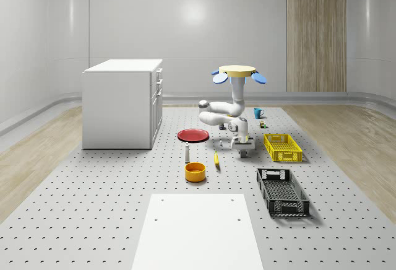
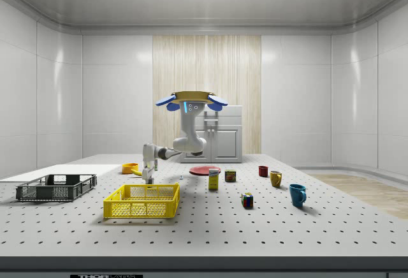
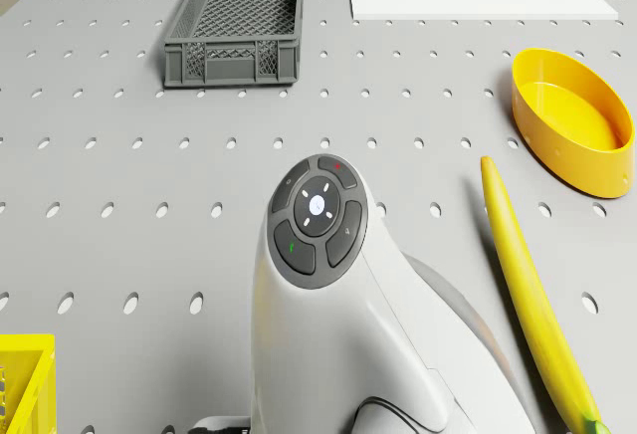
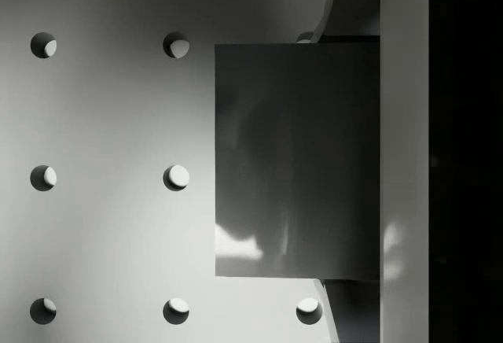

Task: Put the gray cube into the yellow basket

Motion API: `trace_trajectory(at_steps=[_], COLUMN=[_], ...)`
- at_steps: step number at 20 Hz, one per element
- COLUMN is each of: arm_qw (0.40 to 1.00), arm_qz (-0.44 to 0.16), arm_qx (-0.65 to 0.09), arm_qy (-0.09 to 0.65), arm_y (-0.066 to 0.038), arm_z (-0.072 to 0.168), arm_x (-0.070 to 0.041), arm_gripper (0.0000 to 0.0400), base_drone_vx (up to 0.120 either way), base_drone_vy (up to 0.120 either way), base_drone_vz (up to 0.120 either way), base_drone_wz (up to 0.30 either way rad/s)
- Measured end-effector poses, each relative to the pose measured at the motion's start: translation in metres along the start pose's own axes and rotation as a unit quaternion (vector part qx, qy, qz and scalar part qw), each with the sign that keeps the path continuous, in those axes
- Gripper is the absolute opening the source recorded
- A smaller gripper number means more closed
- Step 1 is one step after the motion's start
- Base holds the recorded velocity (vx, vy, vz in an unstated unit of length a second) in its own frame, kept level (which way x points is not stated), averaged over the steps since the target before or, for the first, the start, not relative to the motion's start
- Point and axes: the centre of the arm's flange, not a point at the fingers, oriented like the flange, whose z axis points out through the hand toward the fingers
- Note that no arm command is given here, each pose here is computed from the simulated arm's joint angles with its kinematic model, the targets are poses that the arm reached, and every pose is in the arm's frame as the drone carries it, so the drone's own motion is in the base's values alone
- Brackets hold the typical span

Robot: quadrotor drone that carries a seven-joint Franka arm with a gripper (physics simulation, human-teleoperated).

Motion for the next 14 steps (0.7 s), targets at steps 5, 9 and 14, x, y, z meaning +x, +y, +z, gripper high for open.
trace_trajectory(at_steps=[5,9,14], arm_qw=[1.0,1.0,1.0], arm_qz=[0.0,0.0,0.0], arm_qx=[0.0,0.0,0.0], arm_qy=[0.0,0.0,0.0], arm_y=[0.0,0.0,0.0], arm_z=[-0.017,-0.024,-0.027], arm_x=[0.0,0.0,0.0], arm_gripper=[0.0251,0.025,0.025], base_drone_vx=[-0.032,-0.12,-0.12], base_drone_vy=[0.048,0.12,0.12], base_drone_vz=[0.104,0.12,0.12], base_drone_wz=[0.0,0.0,0.0])
